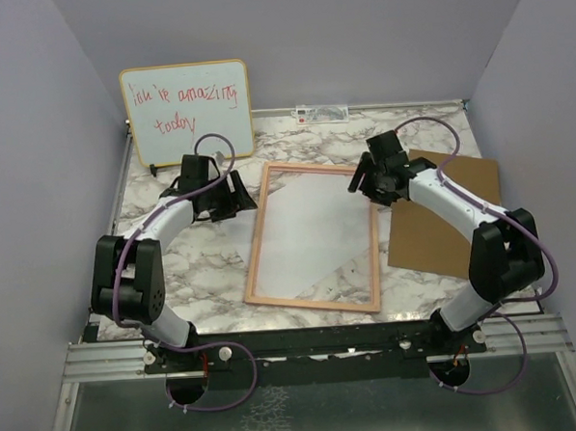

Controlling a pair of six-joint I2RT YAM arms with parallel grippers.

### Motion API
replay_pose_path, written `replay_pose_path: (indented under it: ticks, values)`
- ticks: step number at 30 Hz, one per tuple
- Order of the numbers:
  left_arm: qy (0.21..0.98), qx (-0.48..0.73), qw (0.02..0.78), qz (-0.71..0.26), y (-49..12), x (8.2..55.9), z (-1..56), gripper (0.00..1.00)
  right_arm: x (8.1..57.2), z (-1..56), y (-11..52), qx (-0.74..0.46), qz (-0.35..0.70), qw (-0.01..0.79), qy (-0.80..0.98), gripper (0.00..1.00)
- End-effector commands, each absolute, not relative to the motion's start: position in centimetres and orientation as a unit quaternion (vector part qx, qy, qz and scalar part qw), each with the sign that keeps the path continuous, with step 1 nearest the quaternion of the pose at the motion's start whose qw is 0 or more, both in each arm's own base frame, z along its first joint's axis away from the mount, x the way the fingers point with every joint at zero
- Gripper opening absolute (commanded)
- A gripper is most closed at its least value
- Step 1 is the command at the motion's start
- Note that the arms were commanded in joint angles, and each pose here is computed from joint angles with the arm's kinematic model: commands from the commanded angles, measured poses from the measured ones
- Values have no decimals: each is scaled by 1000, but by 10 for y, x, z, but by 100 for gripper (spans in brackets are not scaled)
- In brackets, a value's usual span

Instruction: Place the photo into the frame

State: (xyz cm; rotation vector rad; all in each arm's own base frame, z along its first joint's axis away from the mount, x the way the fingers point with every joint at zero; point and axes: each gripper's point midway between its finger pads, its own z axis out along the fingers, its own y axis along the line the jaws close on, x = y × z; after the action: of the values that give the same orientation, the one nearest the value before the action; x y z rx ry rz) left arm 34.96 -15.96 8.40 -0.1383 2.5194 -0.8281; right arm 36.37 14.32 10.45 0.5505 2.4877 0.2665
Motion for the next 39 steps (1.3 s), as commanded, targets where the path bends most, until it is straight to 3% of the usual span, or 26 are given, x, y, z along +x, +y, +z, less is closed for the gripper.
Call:
replay_pose_path:
  ticks: [1,4,10,19,29,39]
  values:
    - [933,-112,283,-190,-111,362,90,72,377,130,210,140,194,296,925,67]
    - [943,-149,268,-126,-82,358,78,72,380,144,269,91,264,280,919,65]
    - [952,-153,221,-145,-87,353,53,71,374,156,367,22,376,236,896,63]
    - [951,-190,209,-127,-71,352,29,68,368,125,445,-15,403,185,896,56]
    - [948,-244,151,-136,-67,328,-6,55,372,62,461,-19,261,180,948,49]
    - [937,-262,144,-180,-73,319,-15,51,357,19,454,-52,165,176,969,44]
